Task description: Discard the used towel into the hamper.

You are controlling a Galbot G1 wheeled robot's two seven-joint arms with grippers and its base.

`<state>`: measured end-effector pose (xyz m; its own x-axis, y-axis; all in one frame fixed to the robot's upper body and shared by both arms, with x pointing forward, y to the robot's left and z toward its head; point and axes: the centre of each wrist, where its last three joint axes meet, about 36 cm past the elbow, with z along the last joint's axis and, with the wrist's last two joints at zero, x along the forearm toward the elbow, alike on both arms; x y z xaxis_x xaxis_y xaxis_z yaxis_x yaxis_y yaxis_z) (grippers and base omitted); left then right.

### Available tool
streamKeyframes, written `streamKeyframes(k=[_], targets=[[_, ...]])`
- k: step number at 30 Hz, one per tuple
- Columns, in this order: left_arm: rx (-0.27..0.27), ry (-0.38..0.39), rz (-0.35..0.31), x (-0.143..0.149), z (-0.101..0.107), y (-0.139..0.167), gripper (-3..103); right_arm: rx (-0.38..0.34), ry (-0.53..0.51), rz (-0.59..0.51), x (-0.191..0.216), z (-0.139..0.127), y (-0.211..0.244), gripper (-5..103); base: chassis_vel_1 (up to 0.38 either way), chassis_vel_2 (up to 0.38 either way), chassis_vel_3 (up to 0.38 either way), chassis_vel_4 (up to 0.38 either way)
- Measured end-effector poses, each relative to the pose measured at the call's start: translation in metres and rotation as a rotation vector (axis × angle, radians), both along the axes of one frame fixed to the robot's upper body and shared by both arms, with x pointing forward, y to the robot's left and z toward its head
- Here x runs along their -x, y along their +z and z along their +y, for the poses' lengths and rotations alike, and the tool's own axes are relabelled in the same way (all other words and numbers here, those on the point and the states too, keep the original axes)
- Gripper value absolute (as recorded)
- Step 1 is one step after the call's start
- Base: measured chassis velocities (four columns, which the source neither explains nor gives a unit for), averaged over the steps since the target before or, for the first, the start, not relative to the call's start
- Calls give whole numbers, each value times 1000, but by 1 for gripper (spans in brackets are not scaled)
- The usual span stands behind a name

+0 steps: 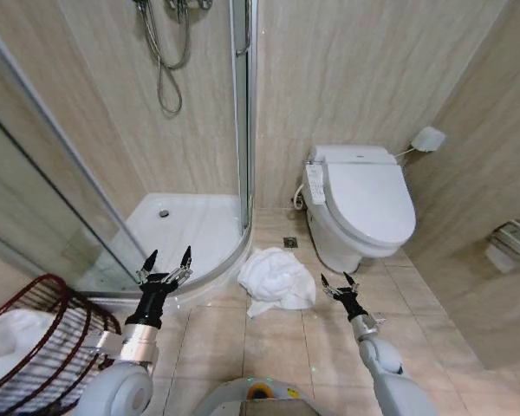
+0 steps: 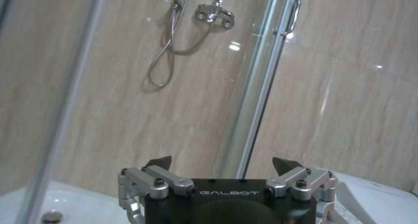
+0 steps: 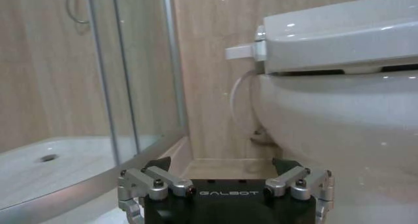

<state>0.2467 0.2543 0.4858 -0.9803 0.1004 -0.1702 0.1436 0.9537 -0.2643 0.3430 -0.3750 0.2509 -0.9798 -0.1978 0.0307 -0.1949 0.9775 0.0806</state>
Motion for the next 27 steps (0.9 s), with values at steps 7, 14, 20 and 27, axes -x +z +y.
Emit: streamKeyframes(k=[7, 14, 20, 27], targets=[[0, 0, 0, 0, 0, 0, 100, -12, 27, -1, 1, -9, -3, 100, 28, -18, -39, -11], [0, 0, 0, 0, 0, 0, 100, -12, -41, 21, 4, -14, -5, 100, 28, -7, -10, 18], [0, 0, 0, 0, 0, 0, 100, -18, -68, 31, 4, -17, -6, 100, 11, 8, 8, 6], [0, 0, 0, 0, 0, 0, 100, -16, -74, 34, 5, -18, -6, 100, 72, 66, 66, 65]])
